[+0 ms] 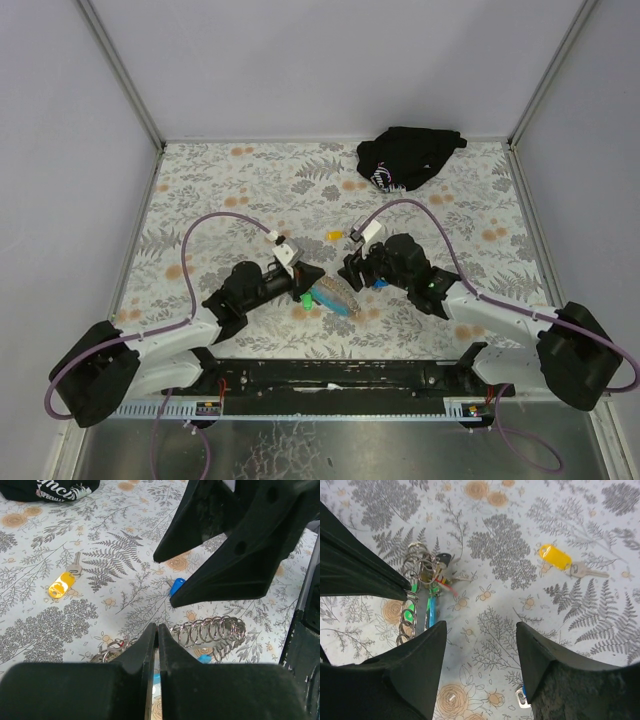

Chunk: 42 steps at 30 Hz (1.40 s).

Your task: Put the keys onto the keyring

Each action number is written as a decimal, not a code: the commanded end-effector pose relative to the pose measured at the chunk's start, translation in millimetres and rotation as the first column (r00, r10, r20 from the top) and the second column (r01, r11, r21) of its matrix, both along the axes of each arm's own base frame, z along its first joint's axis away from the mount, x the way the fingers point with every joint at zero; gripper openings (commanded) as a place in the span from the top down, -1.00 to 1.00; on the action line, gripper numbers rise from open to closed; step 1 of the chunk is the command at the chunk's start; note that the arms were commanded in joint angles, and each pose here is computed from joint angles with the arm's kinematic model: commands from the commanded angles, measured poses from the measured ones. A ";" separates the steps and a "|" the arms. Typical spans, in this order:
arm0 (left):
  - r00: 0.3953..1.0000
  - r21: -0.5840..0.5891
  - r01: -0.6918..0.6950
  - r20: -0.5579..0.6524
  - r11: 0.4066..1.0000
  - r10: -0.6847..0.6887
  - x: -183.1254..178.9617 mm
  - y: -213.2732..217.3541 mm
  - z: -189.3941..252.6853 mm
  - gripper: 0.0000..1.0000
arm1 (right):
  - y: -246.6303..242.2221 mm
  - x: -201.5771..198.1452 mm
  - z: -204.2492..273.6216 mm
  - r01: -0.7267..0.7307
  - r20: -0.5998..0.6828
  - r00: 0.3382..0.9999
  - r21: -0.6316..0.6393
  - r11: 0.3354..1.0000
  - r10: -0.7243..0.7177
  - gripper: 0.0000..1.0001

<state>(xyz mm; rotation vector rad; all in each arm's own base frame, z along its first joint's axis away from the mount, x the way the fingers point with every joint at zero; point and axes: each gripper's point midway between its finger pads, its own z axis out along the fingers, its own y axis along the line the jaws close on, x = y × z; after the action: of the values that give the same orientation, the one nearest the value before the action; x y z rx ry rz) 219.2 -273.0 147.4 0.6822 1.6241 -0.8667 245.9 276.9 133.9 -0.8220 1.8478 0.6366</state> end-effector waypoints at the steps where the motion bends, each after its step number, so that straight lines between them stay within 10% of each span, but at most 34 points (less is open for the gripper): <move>1: 0.992 -0.074 0.083 0.098 0.994 -0.076 -5.5 -7.7 18.8 1.00 | 16.3 7.8 13.2 -0.032 0.015 0.999 0.056 0.998 0.031 -0.28; 42: 0.971 -0.240 0.221 0.149 0.945 -0.189 -12.7 -11.0 34.3 1.00 | 22.5 -41.5 15.5 -0.429 0.141 0.901 0.138 0.893 0.411 0.22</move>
<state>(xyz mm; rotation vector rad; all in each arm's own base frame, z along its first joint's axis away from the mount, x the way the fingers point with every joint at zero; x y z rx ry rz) 197.9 -289.5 149.4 0.7691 1.4521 -1.1730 210.9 300.0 140.4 -1.0972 1.5842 0.9783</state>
